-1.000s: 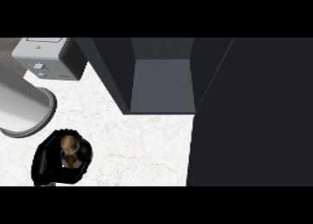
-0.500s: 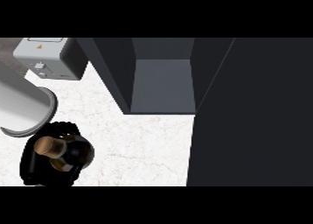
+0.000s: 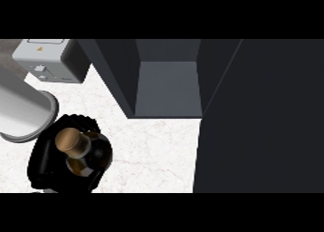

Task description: Pick up the wine, place it into the cabinet and close the cabinet

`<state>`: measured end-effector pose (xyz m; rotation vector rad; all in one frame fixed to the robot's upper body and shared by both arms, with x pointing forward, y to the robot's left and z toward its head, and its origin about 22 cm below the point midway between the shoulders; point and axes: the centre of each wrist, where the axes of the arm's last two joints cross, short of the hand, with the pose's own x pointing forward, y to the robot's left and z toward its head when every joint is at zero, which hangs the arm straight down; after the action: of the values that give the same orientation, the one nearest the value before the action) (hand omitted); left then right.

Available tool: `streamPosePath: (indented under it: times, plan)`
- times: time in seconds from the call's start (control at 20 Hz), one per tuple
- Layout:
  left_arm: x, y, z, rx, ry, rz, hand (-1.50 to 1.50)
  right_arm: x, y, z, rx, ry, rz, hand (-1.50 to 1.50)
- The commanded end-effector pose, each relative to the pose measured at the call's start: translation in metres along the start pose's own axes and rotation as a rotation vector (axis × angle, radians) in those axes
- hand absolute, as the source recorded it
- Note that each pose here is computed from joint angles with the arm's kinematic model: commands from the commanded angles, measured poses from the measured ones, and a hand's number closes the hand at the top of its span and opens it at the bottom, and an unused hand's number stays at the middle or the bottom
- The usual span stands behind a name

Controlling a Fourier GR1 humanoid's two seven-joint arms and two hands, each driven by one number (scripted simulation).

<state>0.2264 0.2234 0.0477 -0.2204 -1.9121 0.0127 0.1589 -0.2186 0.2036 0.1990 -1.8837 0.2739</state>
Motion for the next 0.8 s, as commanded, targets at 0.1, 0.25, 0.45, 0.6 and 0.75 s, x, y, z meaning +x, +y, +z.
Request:
streamPosePath:
  times: [0.1, 0.25, 0.45, 0.6, 0.75]
  plan:
    - [0.02, -0.049, -0.02, -0.064, 0.005, 0.045, 1.5, 0.02, -0.004, 0.021, 0.029, -0.05, -0.044, -1.5]
    - [0.037, -0.074, -0.023, -0.066, -0.007, 0.075, 1.5, 0.012, -0.016, 0.018, 0.016, -0.047, -0.029, -1.5]
    - [0.038, -0.099, -0.037, -0.075, -0.002, 0.084, 1.5, 0.016, -0.006, 0.025, 0.037, -0.049, -0.042, -1.5]
    - [0.034, -0.124, -0.057, -0.059, 0.011, 0.096, 1.5, 0.012, 0.0, 0.024, 0.014, -0.036, -0.032, -1.5]
    - [0.047, -0.135, -0.064, -0.043, 0.006, 0.1, 1.5, 0.01, -0.016, 0.032, 0.029, -0.052, -0.024, -1.5]
